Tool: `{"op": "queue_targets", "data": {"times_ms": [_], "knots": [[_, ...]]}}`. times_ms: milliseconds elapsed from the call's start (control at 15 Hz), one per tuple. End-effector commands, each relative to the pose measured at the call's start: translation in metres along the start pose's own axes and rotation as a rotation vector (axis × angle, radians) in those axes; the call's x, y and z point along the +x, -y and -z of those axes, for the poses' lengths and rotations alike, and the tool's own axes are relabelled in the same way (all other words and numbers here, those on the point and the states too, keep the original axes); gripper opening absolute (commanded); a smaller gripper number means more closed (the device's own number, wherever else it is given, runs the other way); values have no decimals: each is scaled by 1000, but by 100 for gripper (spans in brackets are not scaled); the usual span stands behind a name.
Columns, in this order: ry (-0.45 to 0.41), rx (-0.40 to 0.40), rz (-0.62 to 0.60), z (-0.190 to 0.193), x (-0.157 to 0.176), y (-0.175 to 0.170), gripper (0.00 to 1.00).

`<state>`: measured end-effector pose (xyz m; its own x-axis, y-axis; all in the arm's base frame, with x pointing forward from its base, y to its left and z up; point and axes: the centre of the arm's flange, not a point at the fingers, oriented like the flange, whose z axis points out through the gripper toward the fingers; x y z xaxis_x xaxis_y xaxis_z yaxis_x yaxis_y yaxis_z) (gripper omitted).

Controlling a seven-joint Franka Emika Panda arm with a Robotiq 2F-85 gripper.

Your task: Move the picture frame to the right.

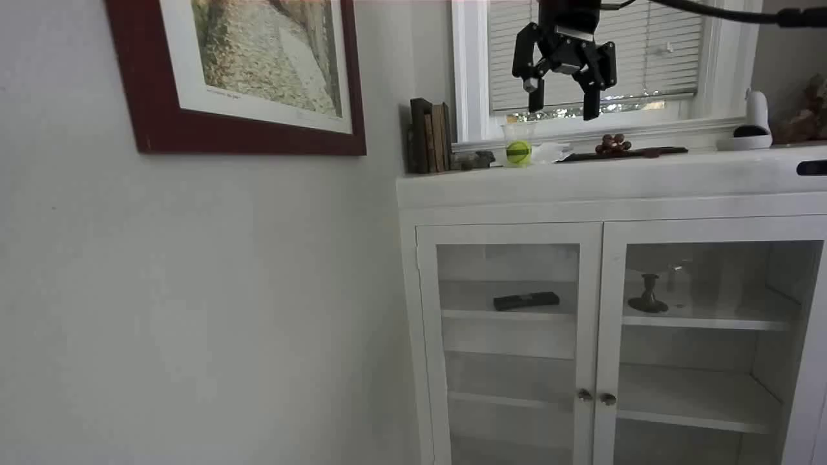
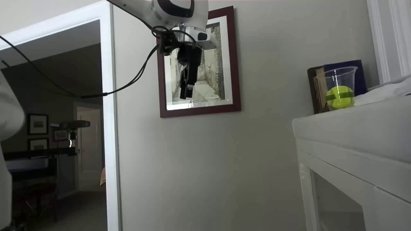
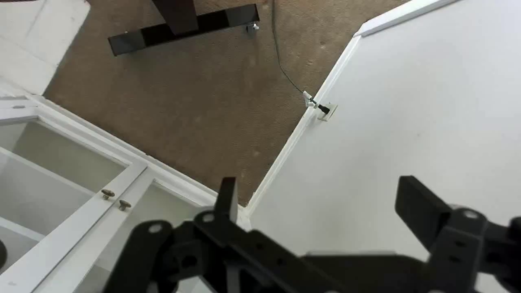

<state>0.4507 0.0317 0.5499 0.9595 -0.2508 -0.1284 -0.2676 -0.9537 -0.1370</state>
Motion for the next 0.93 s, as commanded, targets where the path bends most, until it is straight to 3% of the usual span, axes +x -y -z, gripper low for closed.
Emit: {"op": "queue_targets", "data": {"times_ms": [0, 400, 867], "knots": [[0, 0, 0, 0, 0, 0, 100], [-1, 0, 0, 0, 0, 0, 100], [3, -129, 391, -33, -63, 120, 100]]}}
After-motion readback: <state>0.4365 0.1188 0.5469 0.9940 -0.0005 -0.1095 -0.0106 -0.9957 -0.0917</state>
